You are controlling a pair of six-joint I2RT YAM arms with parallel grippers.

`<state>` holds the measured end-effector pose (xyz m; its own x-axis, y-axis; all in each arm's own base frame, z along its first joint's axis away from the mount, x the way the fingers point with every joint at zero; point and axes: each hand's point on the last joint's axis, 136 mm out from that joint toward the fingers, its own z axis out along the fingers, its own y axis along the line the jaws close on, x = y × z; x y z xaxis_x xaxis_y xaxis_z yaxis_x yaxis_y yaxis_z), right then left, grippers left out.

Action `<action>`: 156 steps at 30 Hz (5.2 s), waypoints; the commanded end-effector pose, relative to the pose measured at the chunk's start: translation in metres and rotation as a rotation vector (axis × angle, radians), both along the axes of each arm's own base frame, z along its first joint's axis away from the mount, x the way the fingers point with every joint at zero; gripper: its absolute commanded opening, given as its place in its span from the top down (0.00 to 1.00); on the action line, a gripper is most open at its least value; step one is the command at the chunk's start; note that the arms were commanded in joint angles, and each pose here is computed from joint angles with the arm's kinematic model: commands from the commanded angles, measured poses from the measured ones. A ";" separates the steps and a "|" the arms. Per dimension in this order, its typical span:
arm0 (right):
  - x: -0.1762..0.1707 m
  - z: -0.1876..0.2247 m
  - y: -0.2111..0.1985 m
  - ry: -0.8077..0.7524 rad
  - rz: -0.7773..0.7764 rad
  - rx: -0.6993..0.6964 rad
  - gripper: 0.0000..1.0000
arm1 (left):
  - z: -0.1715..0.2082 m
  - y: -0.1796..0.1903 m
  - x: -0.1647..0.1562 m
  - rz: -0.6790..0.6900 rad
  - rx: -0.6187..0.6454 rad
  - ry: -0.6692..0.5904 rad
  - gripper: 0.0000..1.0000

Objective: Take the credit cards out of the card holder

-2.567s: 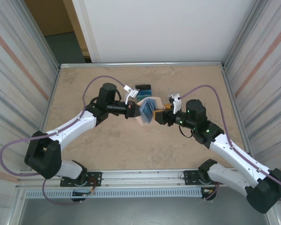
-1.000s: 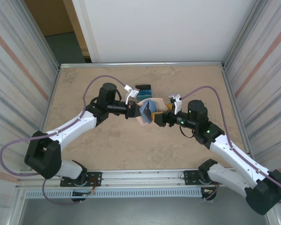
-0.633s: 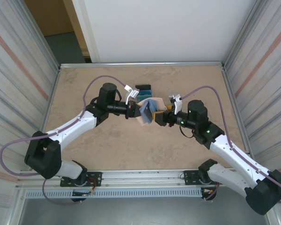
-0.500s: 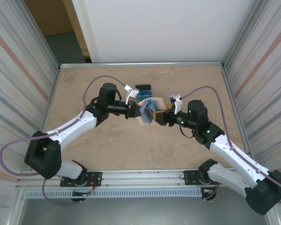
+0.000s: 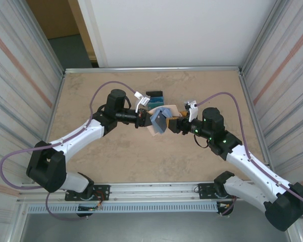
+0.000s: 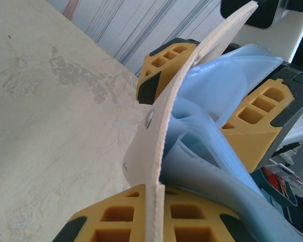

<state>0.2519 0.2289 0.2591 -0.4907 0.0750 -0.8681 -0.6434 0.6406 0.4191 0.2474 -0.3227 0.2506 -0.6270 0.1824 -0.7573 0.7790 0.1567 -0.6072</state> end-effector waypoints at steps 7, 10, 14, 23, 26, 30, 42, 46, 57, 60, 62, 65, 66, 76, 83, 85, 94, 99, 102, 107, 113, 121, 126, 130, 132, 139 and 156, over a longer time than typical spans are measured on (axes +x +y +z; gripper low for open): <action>0.006 -0.003 -0.002 0.005 -0.019 -0.016 0.51 | 0.020 -0.004 -0.005 -0.034 -0.047 -0.032 1.00; 0.006 -0.005 -0.002 0.012 -0.021 -0.019 0.59 | 0.020 -0.004 -0.004 -0.032 -0.047 -0.028 0.98; 0.005 -0.005 -0.003 0.009 -0.019 -0.017 0.61 | 0.018 -0.005 0.000 -0.020 -0.042 -0.012 0.98; 0.002 -0.006 -0.008 0.009 -0.038 -0.013 0.77 | 0.015 -0.005 0.002 -0.014 -0.042 0.018 0.75; 0.004 -0.008 -0.011 0.021 -0.066 -0.011 0.81 | 0.015 -0.003 0.002 -0.004 -0.041 0.021 0.68; 0.008 -0.011 -0.014 0.045 -0.102 -0.006 0.88 | 0.016 -0.002 0.000 -0.004 -0.058 0.027 0.62; 0.020 -0.007 -0.020 0.083 -0.190 0.054 0.93 | 0.015 -0.008 -0.007 -0.041 -0.107 0.054 0.29; 0.020 -0.003 -0.019 0.088 -0.198 0.080 0.93 | 0.016 -0.017 -0.007 -0.051 -0.109 0.041 0.24; 0.017 -0.002 -0.018 0.106 -0.219 0.136 0.92 | -0.001 -0.020 0.018 0.123 -0.004 -0.047 0.48; 0.016 -0.004 -0.017 0.107 -0.222 0.126 0.88 | -0.002 -0.019 0.020 0.139 0.019 -0.068 0.65; 0.016 -0.006 -0.019 0.107 -0.231 0.107 0.83 | 0.000 -0.019 0.020 0.131 0.029 -0.078 0.75; 0.018 -0.009 -0.024 0.099 -0.251 0.067 0.70 | 0.002 -0.019 0.017 0.115 0.037 -0.082 0.88; 0.018 -0.009 -0.026 0.095 -0.256 0.052 0.65 | 0.002 -0.018 0.016 0.111 0.039 -0.082 0.90; 0.007 -0.008 -0.012 0.046 -0.126 -0.025 0.25 | 0.017 -0.010 -0.002 0.026 0.025 -0.077 0.97; 0.012 -0.009 -0.018 0.047 -0.153 -0.028 0.36 | 0.010 -0.006 -0.012 -0.027 0.053 -0.048 0.97; 0.015 -0.008 -0.023 0.058 -0.168 -0.010 0.47 | 0.003 -0.004 -0.012 -0.024 0.075 -0.029 0.97; 0.011 -0.006 -0.021 0.107 -0.133 0.087 1.00 | -0.007 -0.005 -0.005 -0.001 0.065 0.009 0.81; 0.015 -0.015 -0.031 0.156 -0.209 0.079 1.00 | -0.015 0.002 0.007 0.076 0.095 0.008 0.44; 0.018 -0.024 -0.034 0.214 -0.255 0.090 1.00 | -0.020 0.012 0.019 0.176 0.135 -0.018 0.28; 0.023 -0.051 -0.031 0.371 -0.323 0.102 1.00 | -0.023 0.039 0.037 0.381 0.207 -0.094 0.06; 0.026 -0.086 -0.012 0.549 -0.357 0.089 1.00 | -0.024 0.071 0.049 0.574 0.271 -0.158 0.01; 0.038 -0.122 0.026 0.686 -0.277 0.069 1.00 | -0.035 0.079 0.054 0.618 0.316 -0.157 0.01; 0.051 -0.153 0.028 0.775 -0.262 0.070 1.00 | -0.045 0.073 0.056 0.599 0.337 -0.150 0.01; 0.054 -0.177 0.026 0.845 -0.255 0.062 1.00 | -0.054 0.073 0.060 0.601 0.360 -0.152 0.01; 0.053 -0.188 0.025 0.881 -0.250 0.054 0.94 | -0.058 0.073 0.061 0.601 0.370 -0.151 0.01; 0.045 -0.202 0.005 0.907 -0.287 -0.027 0.57 | -0.072 0.074 0.065 0.607 0.406 -0.151 0.01; 0.042 -0.152 -0.054 0.683 -0.468 -0.158 0.57 | -0.131 0.080 0.061 0.668 0.575 -0.103 0.21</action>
<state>0.2929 0.1829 0.0941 -0.8809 0.3208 -0.3480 0.0967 0.8418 0.5311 0.3092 -0.2519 0.1423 -0.6310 0.1822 -0.7541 0.5173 0.8232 -0.2340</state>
